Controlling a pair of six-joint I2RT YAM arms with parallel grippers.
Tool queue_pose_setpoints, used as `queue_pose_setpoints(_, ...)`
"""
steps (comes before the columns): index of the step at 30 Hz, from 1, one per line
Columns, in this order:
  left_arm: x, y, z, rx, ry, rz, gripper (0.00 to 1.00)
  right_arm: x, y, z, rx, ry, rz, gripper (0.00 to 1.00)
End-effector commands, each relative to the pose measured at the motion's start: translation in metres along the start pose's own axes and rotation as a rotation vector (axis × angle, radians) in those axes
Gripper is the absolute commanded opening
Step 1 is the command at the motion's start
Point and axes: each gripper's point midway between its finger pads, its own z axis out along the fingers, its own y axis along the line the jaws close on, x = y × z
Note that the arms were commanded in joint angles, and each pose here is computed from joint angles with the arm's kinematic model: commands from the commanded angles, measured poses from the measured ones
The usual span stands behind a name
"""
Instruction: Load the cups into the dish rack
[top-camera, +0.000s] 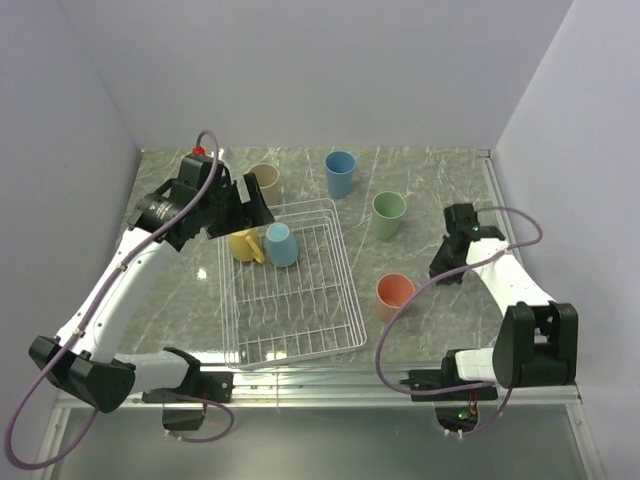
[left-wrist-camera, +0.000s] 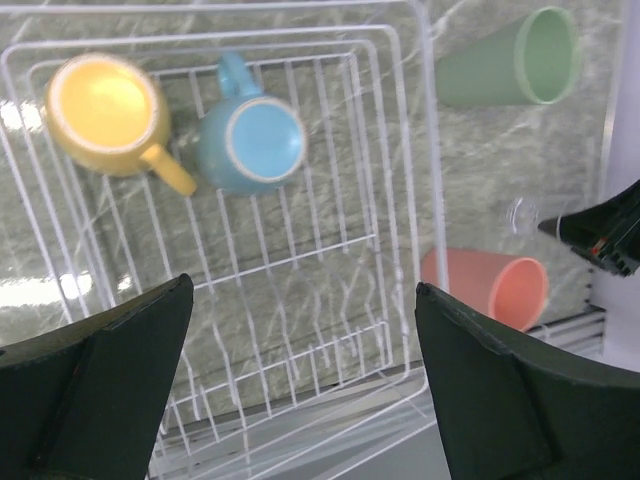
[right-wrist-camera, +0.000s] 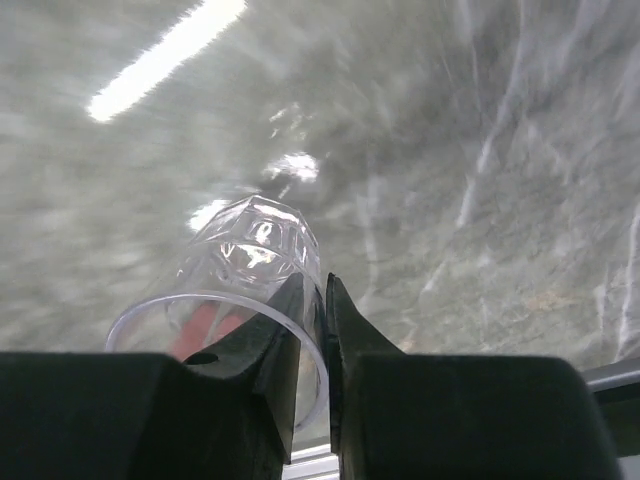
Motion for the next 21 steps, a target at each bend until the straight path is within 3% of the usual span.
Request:
queue_pose_setpoints(1, -0.027, -0.036, -0.031, 0.146, -0.079, 0.032, 0.99, -0.051, 0.025, -0.074, -0.125, -0.192, 0.031, 0.0)
queue_pose_setpoints(2, -0.032, -0.042, -0.034, 0.171, -0.087, 0.032, 0.99, -0.071, 0.037, -0.103, -0.18, -0.256, 0.037, 0.0)
queue_pose_setpoints(5, -0.043, -0.067, -0.041, 0.265, -0.089, 0.033, 0.99, -0.088, 0.063, -0.153, -0.3, -0.277, 0.014, 0.0)
queue_pose_setpoints(7, -0.053, -0.084, -0.046, 0.339, -0.109, 0.028, 0.99, -0.089, 0.081, -0.169, -0.378, -0.234, -0.015, 0.0)
queue_pose_setpoints(9, -0.053, -0.108, -0.056, 0.472, -0.091, 0.035, 1.0, -0.08, 0.119, -0.202, -0.61, -0.174, -0.074, 0.0)
queue_pose_setpoints(10, -0.061, -0.126, -0.062, 0.584, -0.111, 0.015, 0.99, -0.081, 0.135, -0.216, -0.718, -0.177, -0.082, 0.0)
queue_pose_setpoints(12, -0.051, -0.157, -0.085, 0.842, -0.035, 0.022, 1.0, -0.055, 0.158, -0.241, -0.944, -0.068, -0.117, 0.0)
queue_pose_setpoints(13, -0.038, -0.159, -0.081, 0.896, 0.058, -0.104, 1.0, -0.061, 0.172, -0.256, -1.056, -0.079, -0.096, 0.0)
queue_pose_setpoints(14, -0.056, -0.18, -0.108, 1.082, -0.053, -0.049, 0.99, -0.047, 0.176, -0.245, -1.107, 0.0, -0.078, 0.0)
queue_pose_setpoints(16, -0.047, -0.181, -0.114, 1.192, 0.023, -0.181, 0.99, -0.038, 0.187, -0.269, -1.272, 0.055, -0.064, 0.0)
queue_pose_setpoints(17, -0.052, -0.186, -0.125, 1.267, -0.02, -0.165, 0.99, -0.029, 0.188, -0.26, -1.292, 0.104, -0.045, 0.0)
queue_pose_setpoints(21, -0.045, -0.181, -0.1, 1.214, 0.046, -0.206, 0.99, -0.011, 0.2, -0.288, -1.429, 0.173, -0.059, 0.0)
